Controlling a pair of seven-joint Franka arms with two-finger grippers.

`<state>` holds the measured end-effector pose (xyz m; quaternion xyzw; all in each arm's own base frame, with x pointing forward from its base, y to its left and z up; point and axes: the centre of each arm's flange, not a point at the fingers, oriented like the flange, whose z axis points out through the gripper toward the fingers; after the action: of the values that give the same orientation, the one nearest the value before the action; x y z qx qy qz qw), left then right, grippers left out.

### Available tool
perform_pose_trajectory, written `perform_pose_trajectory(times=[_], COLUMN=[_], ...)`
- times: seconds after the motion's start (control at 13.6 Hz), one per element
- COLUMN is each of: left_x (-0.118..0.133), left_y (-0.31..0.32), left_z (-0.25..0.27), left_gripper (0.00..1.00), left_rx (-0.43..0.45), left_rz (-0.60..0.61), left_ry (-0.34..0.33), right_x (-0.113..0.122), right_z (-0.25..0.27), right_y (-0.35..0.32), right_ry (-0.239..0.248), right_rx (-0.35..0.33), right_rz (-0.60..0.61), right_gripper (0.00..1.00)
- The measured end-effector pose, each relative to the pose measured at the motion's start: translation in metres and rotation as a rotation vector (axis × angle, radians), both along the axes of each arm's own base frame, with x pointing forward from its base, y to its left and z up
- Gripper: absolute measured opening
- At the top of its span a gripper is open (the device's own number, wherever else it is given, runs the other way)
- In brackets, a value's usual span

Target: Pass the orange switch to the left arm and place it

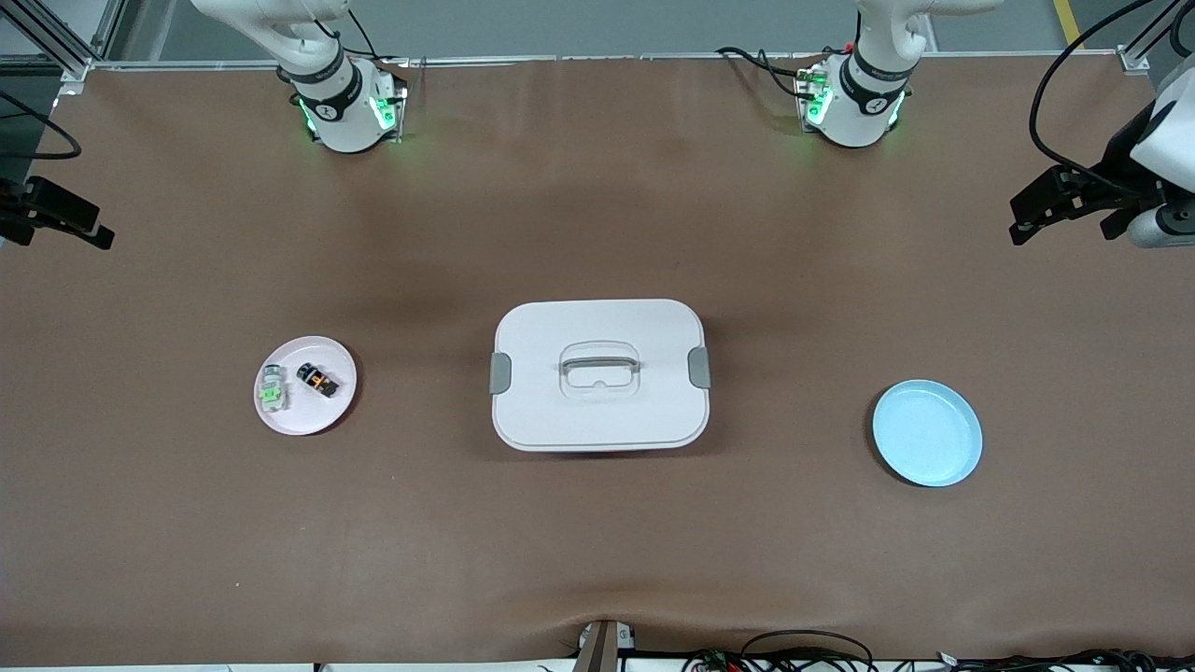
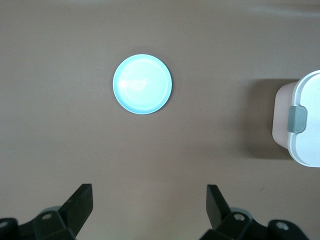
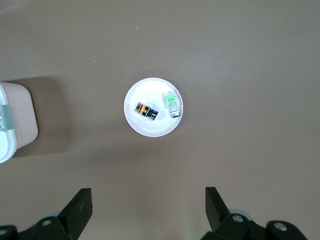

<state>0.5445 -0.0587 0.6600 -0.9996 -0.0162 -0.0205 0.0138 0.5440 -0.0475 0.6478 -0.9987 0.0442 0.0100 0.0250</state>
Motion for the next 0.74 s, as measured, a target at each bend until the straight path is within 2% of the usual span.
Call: perform_pose_trajectory(times=[0.74], left_x=[-0.0005], left_y=[0.001], left_z=[0.0006], left_gripper=[1.0], left_rx=[0.0], left_rz=[0.002], left_ry=[0.003], right_x=[0.0001], right_z=[-0.0001], right_y=[-0.0019], right_ry=[-0.001], right_rx=[0.0], right_rz=[-0.005], right_gripper=[1.0])
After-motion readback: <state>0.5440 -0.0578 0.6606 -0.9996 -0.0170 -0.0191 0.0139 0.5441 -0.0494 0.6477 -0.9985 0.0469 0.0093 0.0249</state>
